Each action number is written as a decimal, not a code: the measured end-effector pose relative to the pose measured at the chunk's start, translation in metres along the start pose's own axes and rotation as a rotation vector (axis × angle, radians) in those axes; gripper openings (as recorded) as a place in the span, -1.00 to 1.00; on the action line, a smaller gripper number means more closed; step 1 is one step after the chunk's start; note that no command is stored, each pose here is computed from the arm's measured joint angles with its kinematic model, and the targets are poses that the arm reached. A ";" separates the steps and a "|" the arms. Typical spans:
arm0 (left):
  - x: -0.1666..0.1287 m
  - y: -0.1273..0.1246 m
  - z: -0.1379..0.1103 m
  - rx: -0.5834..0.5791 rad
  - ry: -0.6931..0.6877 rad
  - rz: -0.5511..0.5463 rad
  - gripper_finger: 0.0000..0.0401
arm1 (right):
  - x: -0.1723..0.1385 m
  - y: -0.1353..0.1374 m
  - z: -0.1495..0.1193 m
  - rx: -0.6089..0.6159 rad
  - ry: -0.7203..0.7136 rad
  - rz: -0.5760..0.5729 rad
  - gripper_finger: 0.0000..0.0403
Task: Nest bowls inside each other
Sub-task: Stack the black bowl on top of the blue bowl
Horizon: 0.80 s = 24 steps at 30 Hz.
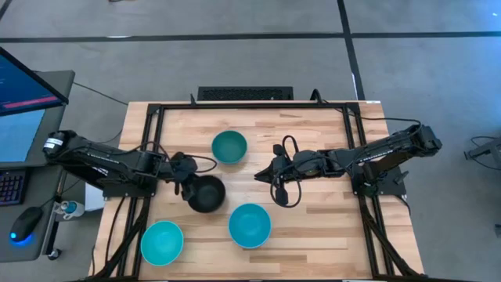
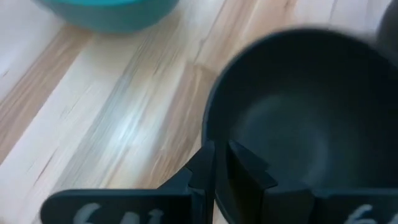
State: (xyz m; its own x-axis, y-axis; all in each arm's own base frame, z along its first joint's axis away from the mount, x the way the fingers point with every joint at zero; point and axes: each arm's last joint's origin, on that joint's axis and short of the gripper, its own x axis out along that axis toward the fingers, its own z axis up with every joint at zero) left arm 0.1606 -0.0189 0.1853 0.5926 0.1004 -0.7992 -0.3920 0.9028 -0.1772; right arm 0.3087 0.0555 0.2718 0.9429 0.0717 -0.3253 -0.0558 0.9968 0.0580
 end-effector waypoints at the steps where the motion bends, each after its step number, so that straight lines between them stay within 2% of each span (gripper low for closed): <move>1: 0.000 0.001 -0.001 0.003 0.012 0.008 -0.85 | 0.000 0.000 0.000 0.000 0.000 0.000 -0.71; 12: -0.001 0.001 -0.002 -0.004 0.030 -0.008 -0.85 | 0.000 0.000 0.000 0.009 0.000 0.000 -0.71; 24: -0.012 0.003 0.001 -0.037 -0.066 -0.007 -0.85 | 0.000 0.000 -0.001 0.008 0.007 -0.001 -0.71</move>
State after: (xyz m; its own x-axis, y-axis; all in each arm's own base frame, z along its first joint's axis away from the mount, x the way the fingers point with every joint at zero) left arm 0.1528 -0.0168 0.1951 0.6400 0.1221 -0.7586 -0.4125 0.8875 -0.2052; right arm 0.3085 0.0554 0.2711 0.9406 0.0713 -0.3321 -0.0524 0.9965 0.0654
